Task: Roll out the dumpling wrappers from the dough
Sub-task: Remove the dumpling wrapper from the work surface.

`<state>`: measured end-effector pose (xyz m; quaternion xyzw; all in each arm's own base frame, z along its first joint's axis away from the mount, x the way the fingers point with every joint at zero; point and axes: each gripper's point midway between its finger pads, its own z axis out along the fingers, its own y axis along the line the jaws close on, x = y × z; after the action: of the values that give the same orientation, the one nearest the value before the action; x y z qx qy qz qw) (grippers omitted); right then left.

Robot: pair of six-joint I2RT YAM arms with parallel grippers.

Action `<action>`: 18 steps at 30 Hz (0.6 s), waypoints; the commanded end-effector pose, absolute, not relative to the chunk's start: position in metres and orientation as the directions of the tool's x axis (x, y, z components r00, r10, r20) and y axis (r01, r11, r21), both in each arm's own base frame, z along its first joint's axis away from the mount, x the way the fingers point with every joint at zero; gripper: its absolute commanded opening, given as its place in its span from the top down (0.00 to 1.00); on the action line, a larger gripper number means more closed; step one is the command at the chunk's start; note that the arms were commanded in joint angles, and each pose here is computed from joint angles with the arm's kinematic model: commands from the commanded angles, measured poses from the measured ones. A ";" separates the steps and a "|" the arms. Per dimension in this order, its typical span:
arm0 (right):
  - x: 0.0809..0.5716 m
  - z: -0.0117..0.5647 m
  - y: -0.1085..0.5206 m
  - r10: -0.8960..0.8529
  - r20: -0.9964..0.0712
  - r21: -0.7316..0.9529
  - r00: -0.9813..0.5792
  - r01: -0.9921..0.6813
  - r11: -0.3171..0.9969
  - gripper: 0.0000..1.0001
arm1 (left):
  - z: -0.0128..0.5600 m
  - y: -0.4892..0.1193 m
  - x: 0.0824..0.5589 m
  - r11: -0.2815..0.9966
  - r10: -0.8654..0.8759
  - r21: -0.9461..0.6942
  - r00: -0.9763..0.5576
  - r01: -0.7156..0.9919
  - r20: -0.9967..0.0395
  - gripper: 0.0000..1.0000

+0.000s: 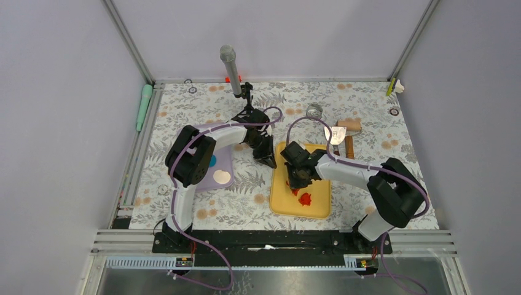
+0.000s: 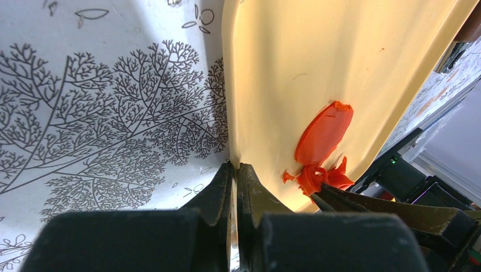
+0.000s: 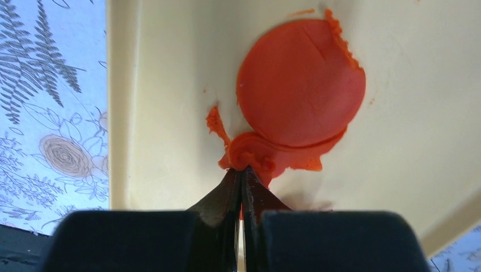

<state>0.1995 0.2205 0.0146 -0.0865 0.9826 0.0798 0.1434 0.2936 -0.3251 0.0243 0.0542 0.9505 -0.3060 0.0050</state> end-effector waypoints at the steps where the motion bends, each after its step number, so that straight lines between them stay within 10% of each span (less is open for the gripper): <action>1: 0.173 0.017 0.185 -0.186 -0.208 0.016 -0.960 -0.194 0.981 1.00 | 0.019 -0.320 0.310 0.822 0.098 -0.554 -0.990 0.136 -0.097 1.00; 18: 0.166 0.016 0.161 -0.161 -0.220 -0.055 -0.962 -0.153 0.987 1.00 | 0.018 -0.320 0.309 0.819 0.107 -0.556 -0.990 0.141 -0.095 1.00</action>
<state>0.1827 0.1917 0.0177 -0.0836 0.9878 0.0353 0.1269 0.2936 -0.3251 0.0242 0.0543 0.9504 -0.3061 0.0048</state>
